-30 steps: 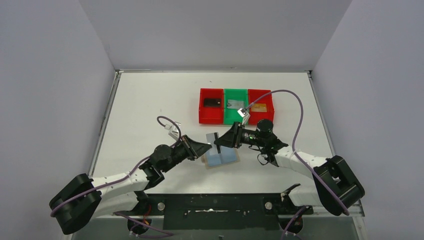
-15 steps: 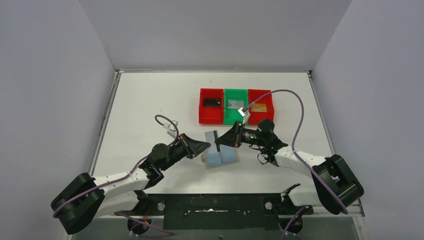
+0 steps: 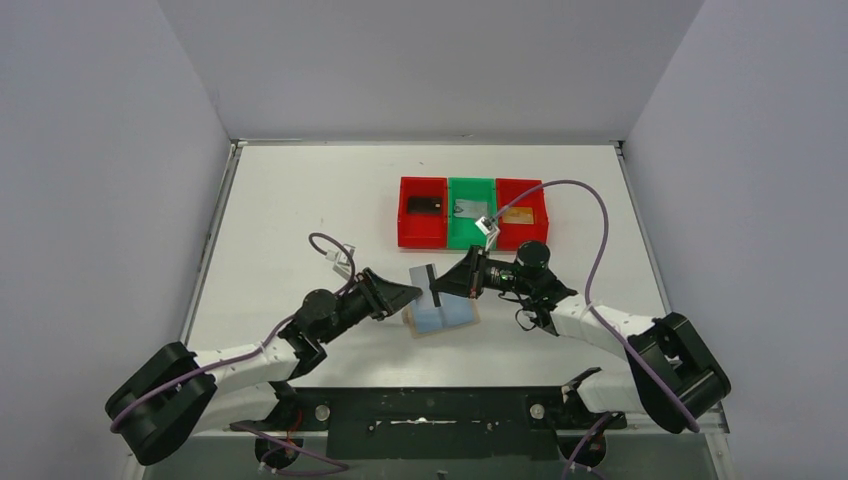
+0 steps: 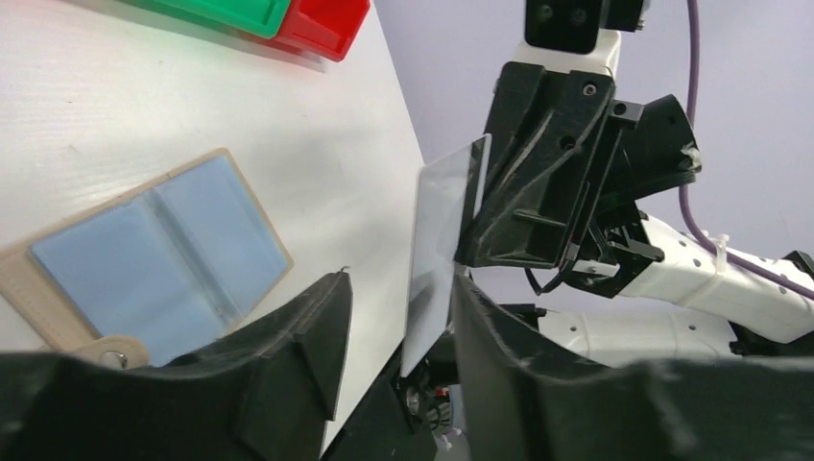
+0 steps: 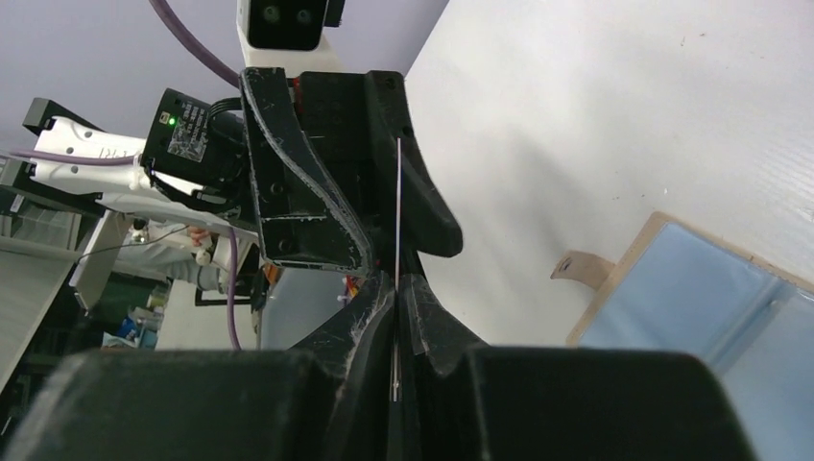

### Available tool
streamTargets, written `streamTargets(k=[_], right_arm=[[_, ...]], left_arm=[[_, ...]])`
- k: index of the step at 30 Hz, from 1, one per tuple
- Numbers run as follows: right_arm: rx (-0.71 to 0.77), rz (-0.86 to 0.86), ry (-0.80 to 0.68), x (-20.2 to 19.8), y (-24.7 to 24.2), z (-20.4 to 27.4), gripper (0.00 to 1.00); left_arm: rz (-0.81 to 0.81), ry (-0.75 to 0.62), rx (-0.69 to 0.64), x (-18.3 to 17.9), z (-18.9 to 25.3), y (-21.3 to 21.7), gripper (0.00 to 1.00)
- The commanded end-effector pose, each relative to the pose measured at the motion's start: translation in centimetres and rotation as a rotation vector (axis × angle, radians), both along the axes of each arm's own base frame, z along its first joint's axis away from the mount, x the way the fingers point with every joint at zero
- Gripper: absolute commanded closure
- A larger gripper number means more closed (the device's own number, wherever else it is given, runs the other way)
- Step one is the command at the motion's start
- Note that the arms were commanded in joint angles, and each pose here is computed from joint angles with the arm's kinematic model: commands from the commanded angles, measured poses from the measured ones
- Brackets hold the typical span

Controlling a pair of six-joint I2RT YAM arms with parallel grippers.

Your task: Take the credit cards out of the card holder

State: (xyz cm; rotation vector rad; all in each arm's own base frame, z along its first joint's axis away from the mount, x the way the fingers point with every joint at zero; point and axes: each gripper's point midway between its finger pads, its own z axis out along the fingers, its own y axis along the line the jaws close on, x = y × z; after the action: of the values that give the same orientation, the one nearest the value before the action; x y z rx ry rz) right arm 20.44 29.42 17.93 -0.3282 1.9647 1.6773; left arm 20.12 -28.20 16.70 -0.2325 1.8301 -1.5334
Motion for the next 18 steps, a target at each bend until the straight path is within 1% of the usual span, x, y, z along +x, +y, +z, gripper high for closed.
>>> streamTargets(k=[1, 3, 5, 8, 11, 15, 18], right_arm=[[0.010, -0.026, -0.111, 0.3, -0.3, 1.9, 1.00], [-0.049, -0.071, -0.115, 1.1, -0.8, 1.2, 1.00], [-0.122, -0.128, -0.129, 2.0, -1.4, 0.5, 1.00], [-0.284, -0.264, -0.175, 4.4, -3.4, -0.6, 1.00], [-0.403, -0.393, -0.237, 6.3, -5.6, -0.8, 1.00], [-0.502, -0.489, -0.341, 8.1, -7.6, 0.0, 1.00], [-0.560, -0.541, -0.413, 9.3, -8.7, 0.9, 1.00]], left_arm=[[0.038, -0.042, -0.050, 0.5, 1.8, 0.8, 0.52], [0.063, -0.016, -0.006, 0.7, 0.9, 1.3, 0.44], [0.087, -0.007, 0.034, 0.9, 0.7, 1.7, 0.41], [0.128, 0.010, 0.117, 1.4, 0.4, 2.6, 0.38], [0.172, 0.022, 0.260, 2.0, -0.1, 3.7, 0.33], [0.259, 0.030, 0.485, 3.5, 0.1, 6.3, 0.22], [0.306, 0.031, 0.608, 5.0, 1.0, 8.3, 0.13]])
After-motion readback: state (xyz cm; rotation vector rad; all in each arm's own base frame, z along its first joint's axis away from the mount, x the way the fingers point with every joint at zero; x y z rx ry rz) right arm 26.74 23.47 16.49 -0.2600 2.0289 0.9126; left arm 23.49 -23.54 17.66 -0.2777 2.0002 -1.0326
